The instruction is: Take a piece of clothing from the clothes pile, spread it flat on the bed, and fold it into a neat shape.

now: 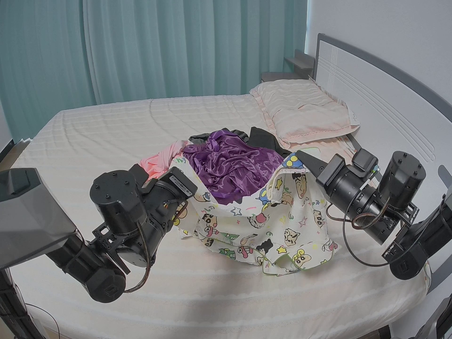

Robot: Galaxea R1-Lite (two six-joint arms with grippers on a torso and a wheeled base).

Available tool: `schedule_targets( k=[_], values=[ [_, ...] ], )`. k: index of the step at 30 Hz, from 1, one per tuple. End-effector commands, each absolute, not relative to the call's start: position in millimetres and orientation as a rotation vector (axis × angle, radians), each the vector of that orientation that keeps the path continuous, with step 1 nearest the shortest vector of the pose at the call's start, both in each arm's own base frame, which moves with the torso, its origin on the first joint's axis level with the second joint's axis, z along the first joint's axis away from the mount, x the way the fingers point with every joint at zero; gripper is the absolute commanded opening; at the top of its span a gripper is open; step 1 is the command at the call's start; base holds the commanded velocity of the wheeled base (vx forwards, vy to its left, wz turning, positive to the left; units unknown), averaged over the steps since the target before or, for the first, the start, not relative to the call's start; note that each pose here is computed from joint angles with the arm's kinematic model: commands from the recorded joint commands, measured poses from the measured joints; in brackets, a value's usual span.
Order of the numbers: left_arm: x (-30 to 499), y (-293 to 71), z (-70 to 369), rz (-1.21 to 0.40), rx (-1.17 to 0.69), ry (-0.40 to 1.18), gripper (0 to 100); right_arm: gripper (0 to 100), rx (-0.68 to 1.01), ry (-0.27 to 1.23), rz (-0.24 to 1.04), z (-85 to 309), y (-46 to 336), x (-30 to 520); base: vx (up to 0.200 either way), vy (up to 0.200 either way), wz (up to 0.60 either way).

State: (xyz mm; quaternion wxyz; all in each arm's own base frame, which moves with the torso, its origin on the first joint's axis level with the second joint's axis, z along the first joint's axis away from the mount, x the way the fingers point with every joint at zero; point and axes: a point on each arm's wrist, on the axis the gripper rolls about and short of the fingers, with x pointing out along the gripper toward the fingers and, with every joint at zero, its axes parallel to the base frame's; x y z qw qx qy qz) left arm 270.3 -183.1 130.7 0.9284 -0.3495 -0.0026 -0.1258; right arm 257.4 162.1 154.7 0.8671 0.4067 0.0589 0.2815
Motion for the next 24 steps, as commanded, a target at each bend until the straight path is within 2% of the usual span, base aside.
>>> schedule_targets(
  k=[1, 9, 24],
  values=[
    [267.7, -185.5, 119.4, -0.255, -0.712, 0.036, 0, 0, 0.889, 0.132, 0.571, 137.4, 151.2, 249.3, 0.0, 0.0, 0.0],
    [259.9, -185.8, 115.3, -0.259, -0.715, 0.063, 0, 0, 0.908, 0.135, 0.566, 135.1, 149.9, 246.5, 0.0, 0.0, 0.0],
    [253.8, -182.9, 108.1, -0.248, -0.697, 0.094, 0, 0, 0.904, 0.143, 0.56, 134.1, 147.8, 243.1, -0.2, 0.0, 0.0]
  ],
)
